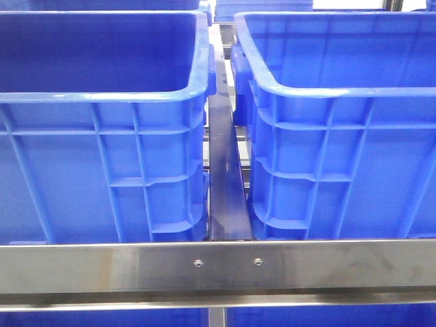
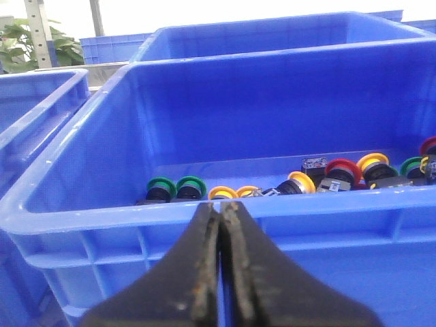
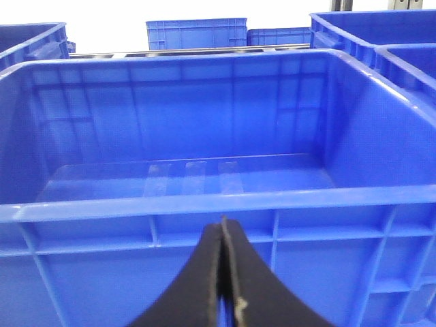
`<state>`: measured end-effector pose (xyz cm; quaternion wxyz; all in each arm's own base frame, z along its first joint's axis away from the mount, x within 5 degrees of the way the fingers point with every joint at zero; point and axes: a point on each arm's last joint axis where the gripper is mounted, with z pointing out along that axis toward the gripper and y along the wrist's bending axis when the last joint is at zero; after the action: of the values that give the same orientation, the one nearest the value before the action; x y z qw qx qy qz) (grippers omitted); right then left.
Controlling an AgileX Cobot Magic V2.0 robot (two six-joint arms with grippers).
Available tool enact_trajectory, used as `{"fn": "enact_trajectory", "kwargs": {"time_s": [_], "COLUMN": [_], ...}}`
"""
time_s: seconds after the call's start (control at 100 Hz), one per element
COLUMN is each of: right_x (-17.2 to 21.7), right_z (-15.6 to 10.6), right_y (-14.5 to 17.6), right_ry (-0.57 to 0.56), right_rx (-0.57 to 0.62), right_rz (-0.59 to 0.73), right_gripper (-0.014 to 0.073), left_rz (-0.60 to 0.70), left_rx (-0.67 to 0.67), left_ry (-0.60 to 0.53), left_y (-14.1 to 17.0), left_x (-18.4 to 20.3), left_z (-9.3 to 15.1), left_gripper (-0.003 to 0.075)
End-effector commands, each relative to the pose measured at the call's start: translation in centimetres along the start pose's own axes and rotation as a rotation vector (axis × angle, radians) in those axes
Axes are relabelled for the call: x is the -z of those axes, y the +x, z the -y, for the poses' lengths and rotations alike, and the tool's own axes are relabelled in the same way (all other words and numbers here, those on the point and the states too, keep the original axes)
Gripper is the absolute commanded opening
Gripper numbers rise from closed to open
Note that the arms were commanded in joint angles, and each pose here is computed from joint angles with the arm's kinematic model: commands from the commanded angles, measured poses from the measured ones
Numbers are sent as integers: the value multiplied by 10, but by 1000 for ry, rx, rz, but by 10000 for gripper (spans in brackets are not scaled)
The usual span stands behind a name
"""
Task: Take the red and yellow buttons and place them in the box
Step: 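Lower the left gripper into the button crate toward a yellow button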
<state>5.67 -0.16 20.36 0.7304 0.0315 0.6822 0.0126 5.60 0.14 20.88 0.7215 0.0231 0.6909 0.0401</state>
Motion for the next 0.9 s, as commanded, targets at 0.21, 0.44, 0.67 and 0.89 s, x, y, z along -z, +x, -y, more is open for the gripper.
{"fn": "enact_trajectory", "kwargs": {"time_s": [0.21, 0.44, 0.67, 0.89], "right_x": [3, 3, 3, 3], "right_z": [-1, -1, -1, -1], "right_y": [-14, -14, -14, -14], "right_ry": [-9, -9, -9, -9], "right_rx": [13, 13, 13, 13], "right_rz": [118, 118, 118, 118], "right_gripper": [-60, -60, -60, -60], "left_rz": [56, 144, 8, -173], "left_rx": [5, 7, 4, 4], "left_ry": [-3, -12, -17, -10], "left_y": [7, -35, -86, -122], "left_x": [1, 8, 6, -26], "left_z": [1, -3, -9, -13], "left_gripper": [-20, -20, -20, -19]}}
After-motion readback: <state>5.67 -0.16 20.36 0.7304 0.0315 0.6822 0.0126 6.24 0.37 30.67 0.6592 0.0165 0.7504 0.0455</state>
